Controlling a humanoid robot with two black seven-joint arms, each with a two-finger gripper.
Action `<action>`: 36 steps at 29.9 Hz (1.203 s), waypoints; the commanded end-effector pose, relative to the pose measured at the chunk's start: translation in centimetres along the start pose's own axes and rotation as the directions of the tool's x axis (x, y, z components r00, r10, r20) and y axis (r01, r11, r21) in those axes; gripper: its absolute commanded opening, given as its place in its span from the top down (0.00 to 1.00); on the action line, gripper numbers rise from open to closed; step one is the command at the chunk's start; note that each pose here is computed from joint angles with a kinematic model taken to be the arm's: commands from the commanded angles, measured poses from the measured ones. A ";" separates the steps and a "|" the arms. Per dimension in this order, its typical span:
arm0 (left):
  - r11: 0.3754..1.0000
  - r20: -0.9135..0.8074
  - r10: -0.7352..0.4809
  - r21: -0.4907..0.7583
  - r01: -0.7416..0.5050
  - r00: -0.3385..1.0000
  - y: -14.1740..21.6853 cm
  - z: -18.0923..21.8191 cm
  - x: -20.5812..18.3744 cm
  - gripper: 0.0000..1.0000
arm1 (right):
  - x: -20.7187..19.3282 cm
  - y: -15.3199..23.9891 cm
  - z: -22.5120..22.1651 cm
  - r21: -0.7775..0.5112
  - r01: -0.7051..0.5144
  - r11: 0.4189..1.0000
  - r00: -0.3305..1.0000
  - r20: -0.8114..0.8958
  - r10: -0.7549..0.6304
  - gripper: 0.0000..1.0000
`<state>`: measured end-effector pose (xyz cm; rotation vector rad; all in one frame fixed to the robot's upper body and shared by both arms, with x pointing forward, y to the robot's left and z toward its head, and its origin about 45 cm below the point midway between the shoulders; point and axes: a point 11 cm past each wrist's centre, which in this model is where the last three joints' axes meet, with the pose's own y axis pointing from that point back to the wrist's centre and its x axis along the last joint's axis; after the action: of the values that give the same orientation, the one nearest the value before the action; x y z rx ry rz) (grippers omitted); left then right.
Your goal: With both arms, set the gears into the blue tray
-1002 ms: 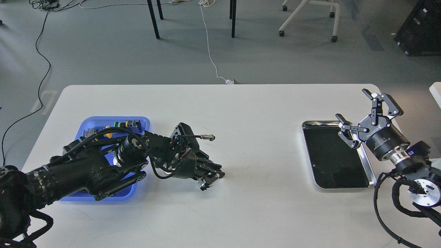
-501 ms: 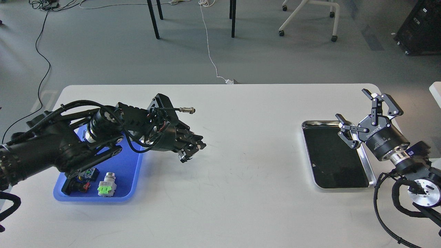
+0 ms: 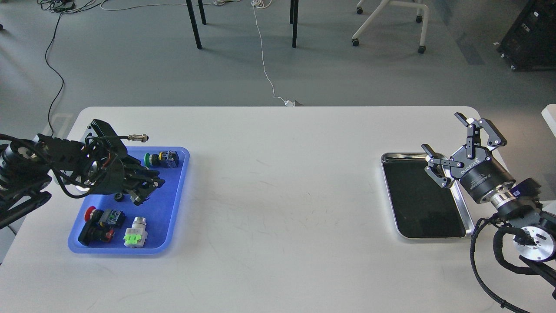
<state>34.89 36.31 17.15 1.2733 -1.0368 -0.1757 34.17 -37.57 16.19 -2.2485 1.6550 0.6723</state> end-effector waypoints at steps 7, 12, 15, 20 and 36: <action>0.999 -0.067 -0.041 0.029 0.043 0.997 -0.5 -0.9 -3.2 0.76 | 0.0 0.0 0.0 0.001 0.000 1.000 1.000 0.000 0.000 0.01; 0.999 -0.066 -0.029 0.028 0.031 0.997 -0.7 -0.8 -3.6 0.60 | 0.0 0.0 0.0 0.001 -0.001 1.000 1.000 0.000 0.001 0.01; 0.999 -0.070 -0.027 0.033 0.029 0.997 -0.7 -0.9 -3.7 0.42 | 0.0 0.0 0.0 0.001 -0.001 1.000 1.000 0.000 0.001 0.01; 0.998 -0.061 0.039 0.046 -0.036 0.997 -0.5 -1.3 -2.2 0.18 | 0.1 0.0 0.0 0.001 -0.003 1.000 1.000 -0.001 0.003 0.01; 0.571 -0.875 0.465 0.179 -0.801 0.136 0.2 2.0 10.6 0.02 | -0.3 -0.6 0.2 -0.019 0.010 1.000 0.999 -0.053 -0.012 0.01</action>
<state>38.58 29.69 22.43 0.5221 -0.6609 0.6943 34.59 -37.05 16.24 -2.2978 1.6539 0.6422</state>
